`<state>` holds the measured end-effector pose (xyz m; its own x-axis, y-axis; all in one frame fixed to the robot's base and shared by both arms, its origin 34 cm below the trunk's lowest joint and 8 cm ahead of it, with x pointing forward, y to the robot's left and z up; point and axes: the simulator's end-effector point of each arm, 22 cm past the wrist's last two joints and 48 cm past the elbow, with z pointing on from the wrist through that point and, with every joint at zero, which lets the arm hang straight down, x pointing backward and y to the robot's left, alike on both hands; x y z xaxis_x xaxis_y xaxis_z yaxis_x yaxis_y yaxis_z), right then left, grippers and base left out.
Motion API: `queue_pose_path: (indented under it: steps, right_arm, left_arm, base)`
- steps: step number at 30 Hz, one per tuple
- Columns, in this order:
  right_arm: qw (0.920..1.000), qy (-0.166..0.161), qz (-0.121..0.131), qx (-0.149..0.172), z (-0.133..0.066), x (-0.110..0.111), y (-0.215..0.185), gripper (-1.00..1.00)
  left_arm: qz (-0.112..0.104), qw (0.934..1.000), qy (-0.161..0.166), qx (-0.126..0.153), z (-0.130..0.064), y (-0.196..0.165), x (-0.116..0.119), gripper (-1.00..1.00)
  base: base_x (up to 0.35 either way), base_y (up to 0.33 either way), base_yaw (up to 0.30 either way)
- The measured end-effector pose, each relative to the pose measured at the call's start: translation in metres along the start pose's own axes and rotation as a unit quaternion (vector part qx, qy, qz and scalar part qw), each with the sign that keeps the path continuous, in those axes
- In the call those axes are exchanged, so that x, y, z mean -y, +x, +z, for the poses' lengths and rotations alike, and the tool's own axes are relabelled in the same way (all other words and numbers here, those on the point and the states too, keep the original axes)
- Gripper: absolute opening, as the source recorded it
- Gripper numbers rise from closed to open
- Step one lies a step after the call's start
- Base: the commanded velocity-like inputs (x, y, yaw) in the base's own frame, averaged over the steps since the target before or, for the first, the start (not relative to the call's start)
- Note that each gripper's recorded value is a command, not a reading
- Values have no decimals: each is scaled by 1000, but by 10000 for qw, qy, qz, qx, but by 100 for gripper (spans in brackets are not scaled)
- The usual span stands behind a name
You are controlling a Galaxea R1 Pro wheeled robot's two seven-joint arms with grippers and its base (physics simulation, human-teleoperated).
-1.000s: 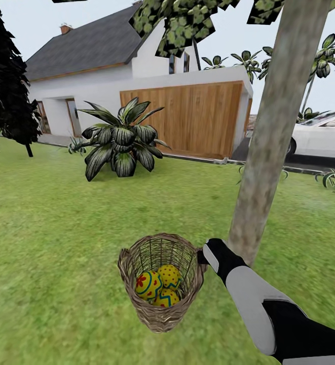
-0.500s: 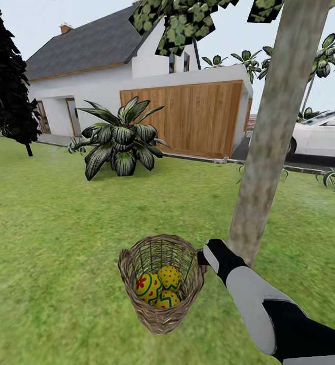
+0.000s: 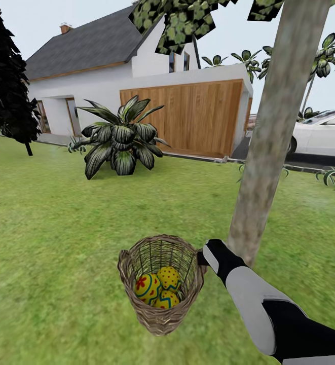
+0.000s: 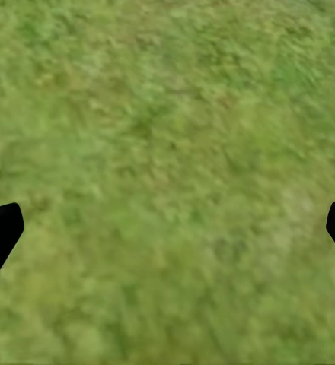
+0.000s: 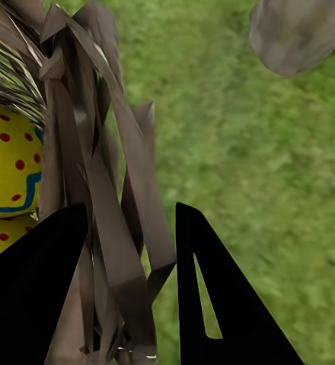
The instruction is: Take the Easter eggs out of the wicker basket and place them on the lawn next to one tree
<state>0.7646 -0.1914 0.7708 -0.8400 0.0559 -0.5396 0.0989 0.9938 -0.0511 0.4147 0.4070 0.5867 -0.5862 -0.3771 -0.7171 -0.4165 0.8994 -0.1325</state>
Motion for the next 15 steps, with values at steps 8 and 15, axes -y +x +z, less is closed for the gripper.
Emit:
queue_pose_path:
  steps: [8, 15]
  right_arm:
    - [10000, 0, -3, -2, 11, -1, 8, -100]
    - [10000, -5, -6, 0, 21, -2, 15, -100]
  left_arm:
    - [-815, 9938, 663, 372, -14, -10, 21, 100]
    - [-819, 9939, 654, 357, -7, 2, 19, 100]
  base:
    - [0, 0, 0]
    - [0, 0, 0]
